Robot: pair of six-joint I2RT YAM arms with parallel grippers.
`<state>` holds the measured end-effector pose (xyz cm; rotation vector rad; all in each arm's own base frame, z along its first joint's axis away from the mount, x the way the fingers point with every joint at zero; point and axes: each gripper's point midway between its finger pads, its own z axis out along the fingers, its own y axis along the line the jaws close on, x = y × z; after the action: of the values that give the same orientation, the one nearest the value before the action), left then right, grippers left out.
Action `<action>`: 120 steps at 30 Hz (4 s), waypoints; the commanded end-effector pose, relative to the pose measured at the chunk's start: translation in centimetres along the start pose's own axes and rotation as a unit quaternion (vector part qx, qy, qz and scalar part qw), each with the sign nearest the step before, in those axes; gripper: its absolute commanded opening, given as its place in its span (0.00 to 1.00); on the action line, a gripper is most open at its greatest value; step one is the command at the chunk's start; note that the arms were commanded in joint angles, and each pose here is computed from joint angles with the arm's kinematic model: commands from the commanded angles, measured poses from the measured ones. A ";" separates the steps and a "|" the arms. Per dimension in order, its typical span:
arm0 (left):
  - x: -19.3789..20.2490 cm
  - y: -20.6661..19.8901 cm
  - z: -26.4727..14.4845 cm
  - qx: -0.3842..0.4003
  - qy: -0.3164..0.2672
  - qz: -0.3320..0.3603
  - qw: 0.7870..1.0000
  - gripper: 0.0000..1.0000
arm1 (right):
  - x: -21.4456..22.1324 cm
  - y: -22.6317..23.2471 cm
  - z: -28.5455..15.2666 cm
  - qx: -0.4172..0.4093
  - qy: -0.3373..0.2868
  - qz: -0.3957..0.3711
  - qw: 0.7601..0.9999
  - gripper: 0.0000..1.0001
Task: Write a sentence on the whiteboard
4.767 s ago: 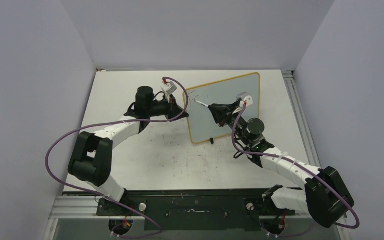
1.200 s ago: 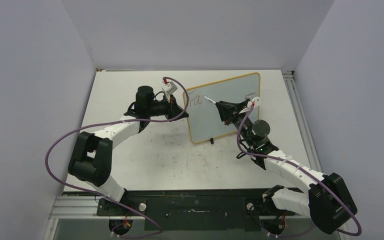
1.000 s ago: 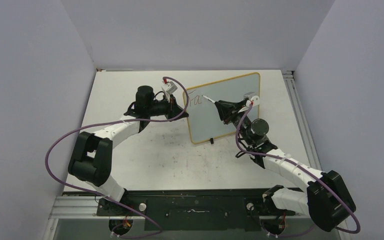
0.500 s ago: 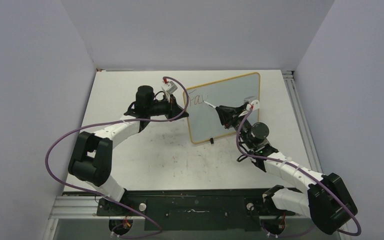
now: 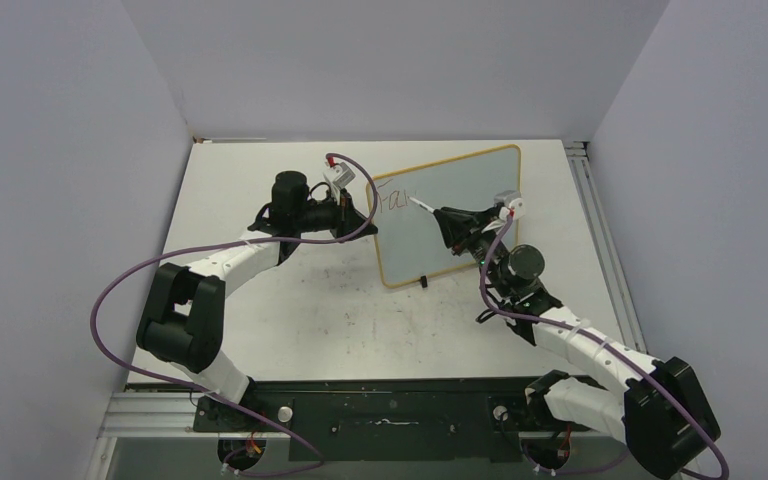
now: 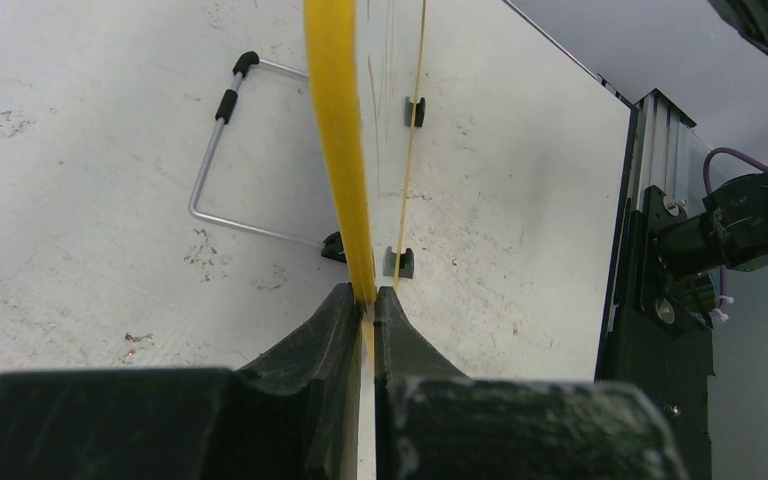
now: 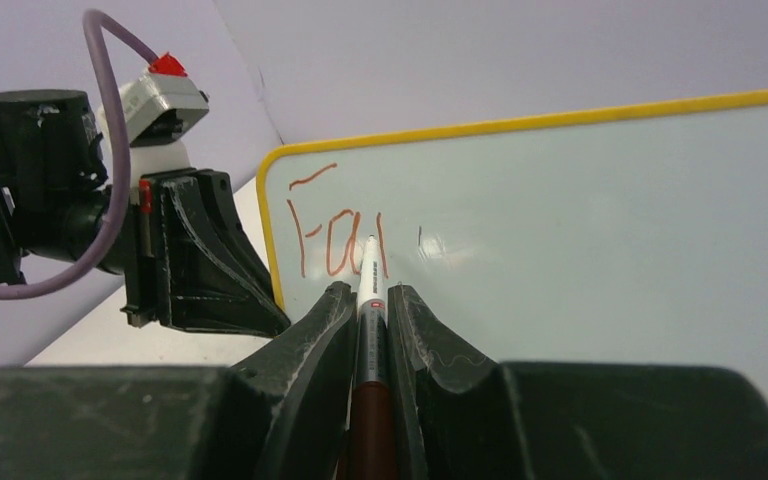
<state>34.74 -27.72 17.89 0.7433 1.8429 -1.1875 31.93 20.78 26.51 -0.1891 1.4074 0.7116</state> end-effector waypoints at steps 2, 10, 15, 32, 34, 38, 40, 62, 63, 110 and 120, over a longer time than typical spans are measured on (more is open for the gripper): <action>-1.7 -0.7 0.0 0.016 -0.010 0.019 1.000 0.00 | -4.8 1.6 1.5 -0.025 -0.067 -0.006 0.997 0.05; -1.6 -0.7 0.0 0.017 -0.009 0.018 1.000 0.00 | -4.6 1.6 2.8 -0.028 -0.069 -0.011 0.997 0.05; -1.7 -0.7 0.0 0.017 -0.010 0.019 1.000 0.00 | -4.1 1.3 3.3 -0.026 -0.065 -0.012 0.997 0.05; -1.7 -0.8 0.0 0.017 -0.010 0.019 1.000 0.00 | -4.4 0.9 1.1 -0.009 -0.066 -0.014 0.998 0.05; -1.7 -0.8 0.0 0.017 -0.010 0.019 1.000 0.00 | -3.8 0.6 1.0 -0.007 -0.060 -0.013 0.998 0.05; -1.7 -0.7 0.0 0.017 -0.010 0.019 1.000 0.00 | -2.8 0.4 1.1 -0.006 -0.046 -0.014 0.999 0.05; -1.7 -0.7 0.0 0.017 -0.010 0.018 1.000 0.00 | -2.5 0.3 1.1 -0.004 -0.042 -0.015 0.999 0.05; -1.6 -0.7 0.1 0.017 -0.009 0.018 1.000 0.00 | -1.6 -2.0 1.1 0.047 -0.034 -0.026 0.998 0.05; -1.6 -0.7 0.1 0.017 -0.009 0.018 1.000 0.00 | -1.7 -2.2 1.0 0.052 -0.034 -0.027 0.998 0.05; -1.7 -0.8 0.0 0.018 -0.009 0.018 1.000 0.00 | -0.7 -1.4 0.9 0.023 -0.023 -0.022 0.999 0.05; -1.7 -0.7 0.0 0.018 -0.009 0.018 1.000 0.00 | 1.3 -2.1 -0.7 0.038 0.004 -0.017 0.999 0.05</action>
<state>34.72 -27.72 17.91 0.7439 1.8440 -1.1894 32.45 19.88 24.08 -0.1807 1.4430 0.6535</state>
